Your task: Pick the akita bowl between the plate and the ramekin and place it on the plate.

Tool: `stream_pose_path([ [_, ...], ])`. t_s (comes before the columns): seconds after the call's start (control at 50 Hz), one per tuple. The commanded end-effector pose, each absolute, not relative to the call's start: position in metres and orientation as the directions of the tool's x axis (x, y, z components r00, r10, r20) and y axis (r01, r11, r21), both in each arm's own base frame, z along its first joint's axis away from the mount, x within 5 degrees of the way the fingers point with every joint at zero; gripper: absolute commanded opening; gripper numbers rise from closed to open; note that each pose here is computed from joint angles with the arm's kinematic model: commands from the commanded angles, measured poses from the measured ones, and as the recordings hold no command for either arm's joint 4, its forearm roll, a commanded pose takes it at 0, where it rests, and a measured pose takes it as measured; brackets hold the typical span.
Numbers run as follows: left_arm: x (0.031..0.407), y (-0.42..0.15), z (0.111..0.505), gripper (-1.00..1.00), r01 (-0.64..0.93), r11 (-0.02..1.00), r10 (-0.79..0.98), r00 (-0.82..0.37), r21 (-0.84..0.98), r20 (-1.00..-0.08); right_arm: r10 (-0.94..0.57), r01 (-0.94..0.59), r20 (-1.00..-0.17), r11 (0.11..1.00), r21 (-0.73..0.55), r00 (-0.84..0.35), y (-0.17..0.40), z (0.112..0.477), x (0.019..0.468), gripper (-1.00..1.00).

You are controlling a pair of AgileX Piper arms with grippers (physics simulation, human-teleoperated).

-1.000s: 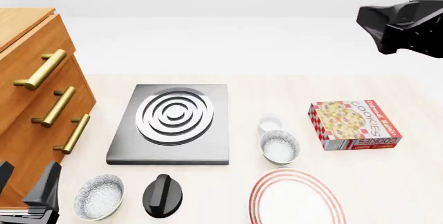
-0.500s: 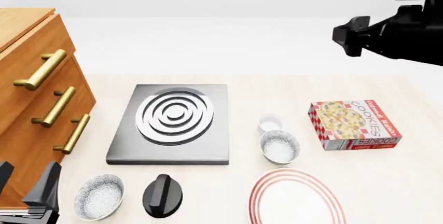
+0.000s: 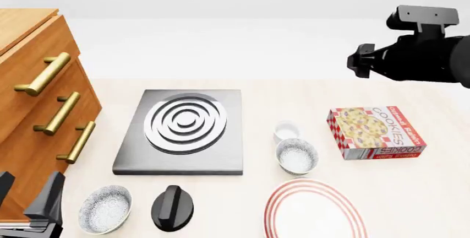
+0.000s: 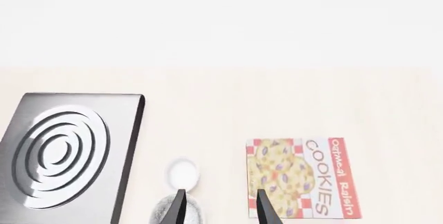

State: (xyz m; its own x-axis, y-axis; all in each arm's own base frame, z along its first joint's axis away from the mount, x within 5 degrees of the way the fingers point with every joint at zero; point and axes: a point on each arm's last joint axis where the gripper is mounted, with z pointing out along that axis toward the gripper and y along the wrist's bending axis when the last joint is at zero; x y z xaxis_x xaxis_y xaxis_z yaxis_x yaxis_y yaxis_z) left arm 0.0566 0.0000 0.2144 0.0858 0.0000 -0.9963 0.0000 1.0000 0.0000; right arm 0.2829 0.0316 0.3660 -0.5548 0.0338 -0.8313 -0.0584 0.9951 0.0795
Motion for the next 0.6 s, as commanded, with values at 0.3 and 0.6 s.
stream_pose_path([
  [0.3,0.057,0.0,0.214,1.0,0.0,1.0,0.0,0.086,0.0,-0.996,0.028,-0.064,-0.775,0.994,0.088,-0.631,0.043,0.295,0.317,1.0],
  [0.6,0.057,0.0,0.214,1.0,0.0,1.0,0.0,0.086,0.0,-0.996,0.036,-0.06,-0.744,0.993,0.102,-0.667,0.048,0.268,0.319,1.0],
])
